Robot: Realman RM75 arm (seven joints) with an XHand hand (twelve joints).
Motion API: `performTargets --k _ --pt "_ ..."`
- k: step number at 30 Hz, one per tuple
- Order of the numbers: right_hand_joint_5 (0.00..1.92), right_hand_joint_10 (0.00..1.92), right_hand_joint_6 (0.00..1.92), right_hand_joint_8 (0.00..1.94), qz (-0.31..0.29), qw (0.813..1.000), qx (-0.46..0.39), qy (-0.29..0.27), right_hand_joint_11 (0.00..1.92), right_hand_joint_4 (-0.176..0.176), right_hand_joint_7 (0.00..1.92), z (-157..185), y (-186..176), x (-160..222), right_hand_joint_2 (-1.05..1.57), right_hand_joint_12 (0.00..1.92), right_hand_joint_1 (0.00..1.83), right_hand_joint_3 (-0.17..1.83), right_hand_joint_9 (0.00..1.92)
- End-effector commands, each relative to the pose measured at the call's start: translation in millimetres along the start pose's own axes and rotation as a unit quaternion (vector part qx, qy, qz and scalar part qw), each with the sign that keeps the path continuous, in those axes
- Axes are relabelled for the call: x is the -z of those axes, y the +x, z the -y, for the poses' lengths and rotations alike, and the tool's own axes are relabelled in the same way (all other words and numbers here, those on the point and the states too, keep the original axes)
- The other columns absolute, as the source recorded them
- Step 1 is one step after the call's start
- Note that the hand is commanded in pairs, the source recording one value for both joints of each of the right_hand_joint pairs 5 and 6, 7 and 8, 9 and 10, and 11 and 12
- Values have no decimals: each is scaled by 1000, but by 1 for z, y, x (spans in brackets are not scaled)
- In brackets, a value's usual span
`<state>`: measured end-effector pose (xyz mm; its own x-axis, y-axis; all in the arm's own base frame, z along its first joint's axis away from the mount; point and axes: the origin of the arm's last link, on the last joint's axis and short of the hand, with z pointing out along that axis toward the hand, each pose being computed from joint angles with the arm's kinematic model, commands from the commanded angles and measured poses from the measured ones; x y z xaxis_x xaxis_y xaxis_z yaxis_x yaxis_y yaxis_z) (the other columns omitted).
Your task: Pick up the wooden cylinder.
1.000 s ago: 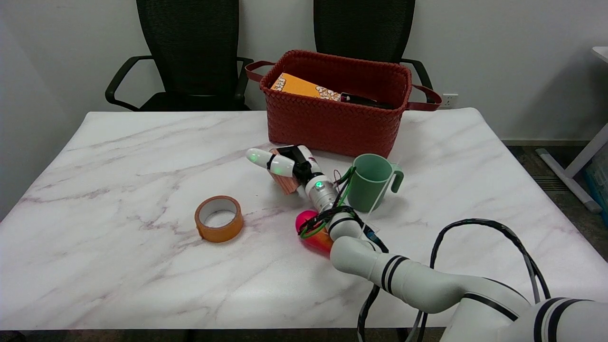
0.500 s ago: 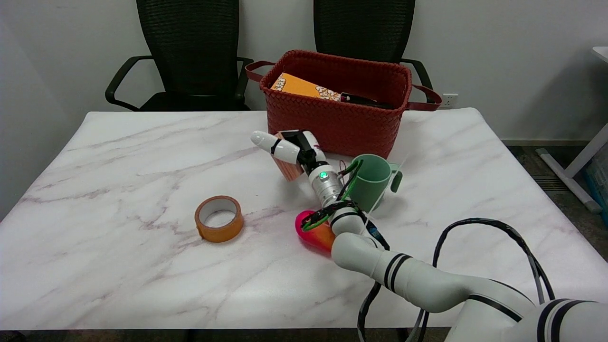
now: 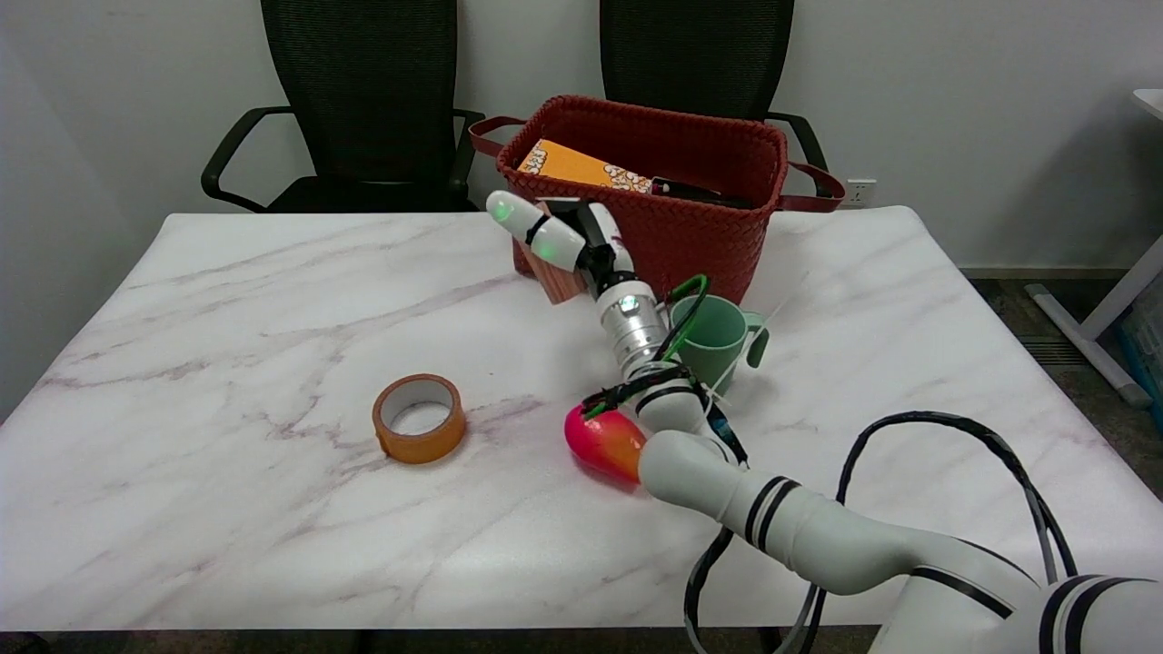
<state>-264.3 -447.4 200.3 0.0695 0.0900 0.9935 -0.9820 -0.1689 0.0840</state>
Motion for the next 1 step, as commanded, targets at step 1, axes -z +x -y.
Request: performTargets --k 1 --pt "1624 1767 1624 1811 -29 995 -12 91 1805 0 1811 52 23 -10 1008 1805 790 -175 1767"
